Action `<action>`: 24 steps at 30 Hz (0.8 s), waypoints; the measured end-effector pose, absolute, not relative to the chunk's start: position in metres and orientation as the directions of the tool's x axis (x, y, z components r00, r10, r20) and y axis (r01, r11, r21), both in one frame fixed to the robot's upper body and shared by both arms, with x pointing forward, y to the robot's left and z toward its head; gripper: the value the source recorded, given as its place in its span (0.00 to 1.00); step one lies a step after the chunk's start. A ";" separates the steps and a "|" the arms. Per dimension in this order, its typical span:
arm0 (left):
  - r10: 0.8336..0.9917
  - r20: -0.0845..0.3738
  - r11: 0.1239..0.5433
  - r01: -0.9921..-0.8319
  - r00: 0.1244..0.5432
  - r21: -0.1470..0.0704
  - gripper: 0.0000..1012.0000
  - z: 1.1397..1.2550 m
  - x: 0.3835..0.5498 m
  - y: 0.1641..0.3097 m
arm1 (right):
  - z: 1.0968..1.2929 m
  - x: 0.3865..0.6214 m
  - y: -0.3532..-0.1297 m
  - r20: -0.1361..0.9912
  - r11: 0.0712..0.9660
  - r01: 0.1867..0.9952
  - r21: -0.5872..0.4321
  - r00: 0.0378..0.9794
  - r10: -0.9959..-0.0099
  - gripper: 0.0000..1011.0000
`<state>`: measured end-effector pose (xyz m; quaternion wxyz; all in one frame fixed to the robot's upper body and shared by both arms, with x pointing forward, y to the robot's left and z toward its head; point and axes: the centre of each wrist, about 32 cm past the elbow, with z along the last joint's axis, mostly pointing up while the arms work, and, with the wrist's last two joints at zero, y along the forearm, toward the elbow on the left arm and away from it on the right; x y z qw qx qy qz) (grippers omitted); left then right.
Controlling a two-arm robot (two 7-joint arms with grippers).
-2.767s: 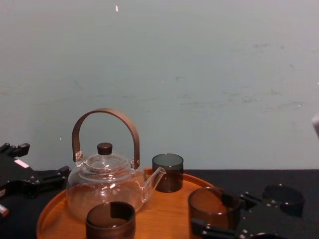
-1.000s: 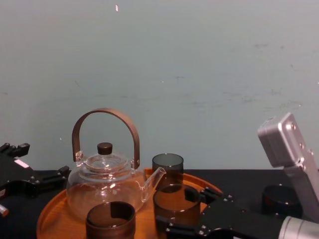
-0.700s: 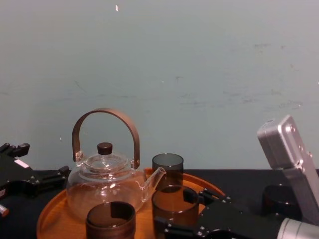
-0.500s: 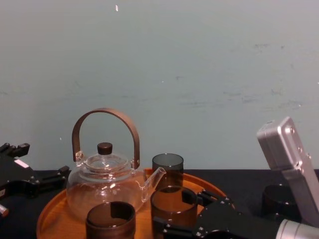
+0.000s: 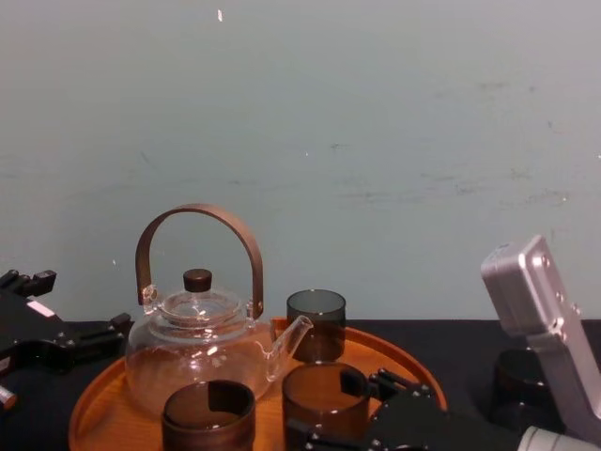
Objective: Pick up the glass from the table and place it on the tray.
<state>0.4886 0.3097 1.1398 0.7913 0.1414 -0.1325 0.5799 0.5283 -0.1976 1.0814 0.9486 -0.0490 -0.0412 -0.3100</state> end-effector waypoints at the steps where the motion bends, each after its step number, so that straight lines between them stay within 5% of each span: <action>1: 0.880 0.374 0.287 -0.955 0.292 0.070 0.99 1.140 0.489 0.310 | 1.081 0.528 -0.197 0.107 0.803 0.592 -0.069 0.805 -0.584 0.89; 24: 0.880 0.374 0.287 -0.955 0.292 0.070 0.99 1.140 0.489 0.310 | 1.073 0.529 -0.196 0.082 0.805 0.587 -0.089 0.809 -0.582 0.93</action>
